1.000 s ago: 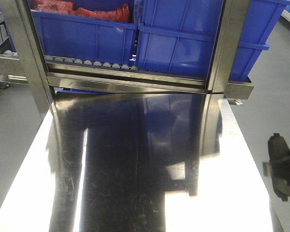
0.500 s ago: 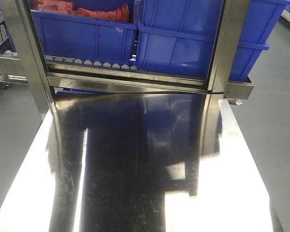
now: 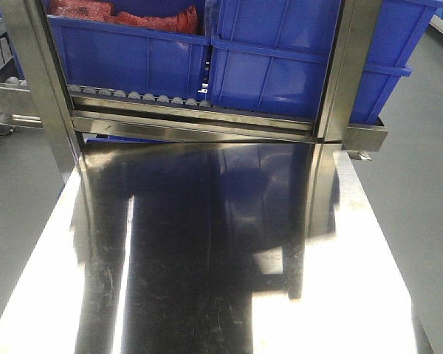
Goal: Move and align brake pads A on conveyor
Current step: 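Back away and turn the base from the steel table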
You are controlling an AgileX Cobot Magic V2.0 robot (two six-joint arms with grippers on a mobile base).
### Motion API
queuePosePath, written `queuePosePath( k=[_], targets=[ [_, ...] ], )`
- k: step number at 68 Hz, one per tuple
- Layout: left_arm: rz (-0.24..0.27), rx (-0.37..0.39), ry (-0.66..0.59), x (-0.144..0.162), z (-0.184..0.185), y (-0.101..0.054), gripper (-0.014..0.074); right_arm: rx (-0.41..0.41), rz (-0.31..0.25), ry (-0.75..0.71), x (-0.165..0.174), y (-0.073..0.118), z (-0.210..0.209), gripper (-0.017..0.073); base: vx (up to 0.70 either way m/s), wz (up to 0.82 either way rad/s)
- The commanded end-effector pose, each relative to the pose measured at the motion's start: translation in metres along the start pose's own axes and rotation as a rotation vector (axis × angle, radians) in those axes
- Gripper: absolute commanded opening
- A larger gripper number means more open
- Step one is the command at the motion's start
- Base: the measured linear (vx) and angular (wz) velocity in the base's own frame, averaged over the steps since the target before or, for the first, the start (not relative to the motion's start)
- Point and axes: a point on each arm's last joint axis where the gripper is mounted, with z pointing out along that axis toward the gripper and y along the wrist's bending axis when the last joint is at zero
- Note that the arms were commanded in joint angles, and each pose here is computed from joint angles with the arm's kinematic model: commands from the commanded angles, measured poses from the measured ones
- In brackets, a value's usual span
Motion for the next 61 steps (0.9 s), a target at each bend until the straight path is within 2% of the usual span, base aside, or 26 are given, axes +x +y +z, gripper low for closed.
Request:
queuePosePath(
  k=[1,37,61],
  targets=[
    [0.002,0.029,-0.086,-0.0129,-0.0040,-0.0034,-0.0006,0.011,-0.010,-0.103,-0.0145,-0.0005,-0.0044,-0.0004,0.00,0.00],
    [0.009,0.020,-0.090,-0.0133,-0.0040,-0.0027,-0.0006,0.011,-0.010,-0.103,-0.0145,-0.0005,-0.0044,-0.0004,-0.01,0.06],
    [0.011,0.017,-0.090,-0.0133,-0.0040,-0.0024,-0.0006,0.011,-0.010,-0.103,-0.0145,-0.0005,-0.0044,-0.0004,-0.09,0.64]
  ],
)
